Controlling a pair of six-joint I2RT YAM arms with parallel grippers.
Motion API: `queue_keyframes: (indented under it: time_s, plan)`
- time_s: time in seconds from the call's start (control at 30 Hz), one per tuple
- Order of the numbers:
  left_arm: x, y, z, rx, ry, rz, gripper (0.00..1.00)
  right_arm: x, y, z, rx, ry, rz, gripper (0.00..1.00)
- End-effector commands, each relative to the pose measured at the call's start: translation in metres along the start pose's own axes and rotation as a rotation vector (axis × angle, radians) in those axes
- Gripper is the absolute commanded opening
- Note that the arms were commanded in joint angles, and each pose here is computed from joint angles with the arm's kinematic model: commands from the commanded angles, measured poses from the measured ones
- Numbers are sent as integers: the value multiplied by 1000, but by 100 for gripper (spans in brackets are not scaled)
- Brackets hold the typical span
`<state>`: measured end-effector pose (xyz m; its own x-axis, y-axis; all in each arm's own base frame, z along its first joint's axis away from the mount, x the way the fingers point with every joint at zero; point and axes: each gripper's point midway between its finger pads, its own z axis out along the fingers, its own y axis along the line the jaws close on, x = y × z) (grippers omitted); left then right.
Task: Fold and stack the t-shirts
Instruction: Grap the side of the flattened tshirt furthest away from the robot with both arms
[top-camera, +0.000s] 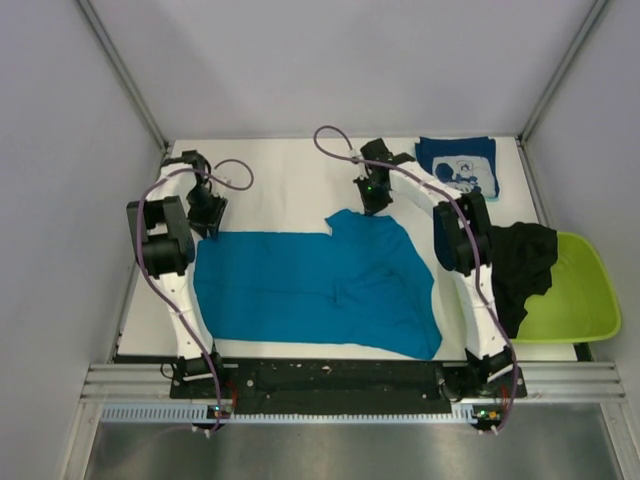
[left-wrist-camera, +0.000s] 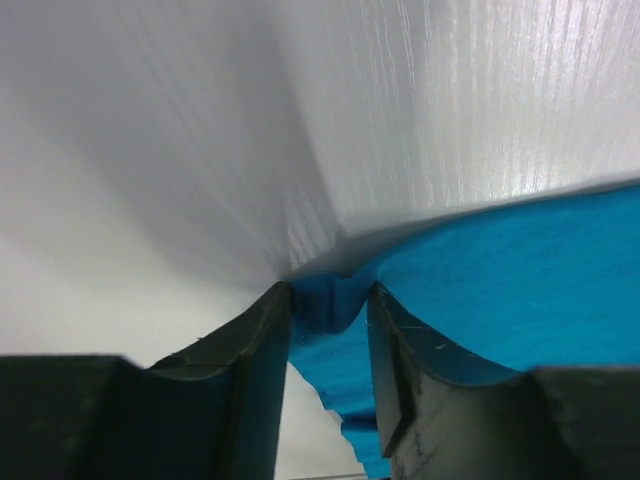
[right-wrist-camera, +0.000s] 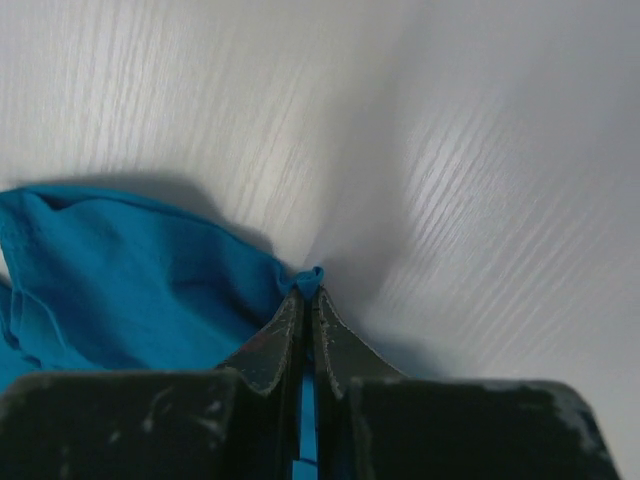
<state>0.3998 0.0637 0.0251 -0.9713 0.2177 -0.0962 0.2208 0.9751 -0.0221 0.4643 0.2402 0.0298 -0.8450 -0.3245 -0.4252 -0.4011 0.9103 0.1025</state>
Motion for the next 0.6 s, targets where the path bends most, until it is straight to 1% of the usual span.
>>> queue_keyframes:
  time_s: [0.0, 0.07, 0.17, 0.3, 0.37, 0.43, 0.53, 0.57]
  plan:
    - [5, -3, -1, 13, 14, -19, 32, -10, 17, -53, -44, -74, -7, 0]
    - [3, -2, -1, 11, 5, -28, 0, -10, 19, -67, -49, -98, -4, 0]
    - [-1, -7, -13, 17, -67, -20, 0, -3, 21, -82, -55, -117, 1, 0]
    - [-4, -24, -47, 61, -223, 54, 0, 12, 21, -101, -54, -125, 17, 0]
    - [0, -29, -63, 46, -296, 97, 0, 34, 21, -108, -50, -99, 32, 0]
    - [10, -35, -75, 35, -336, 135, 0, 53, 20, -120, -47, -91, 53, 0]
    - [29, -44, -88, 30, -365, 209, 0, 88, 23, -139, -46, -79, 88, 0]
    - [38, -46, -84, 33, -351, 228, 0, 98, 25, -146, -47, -82, 93, 0]
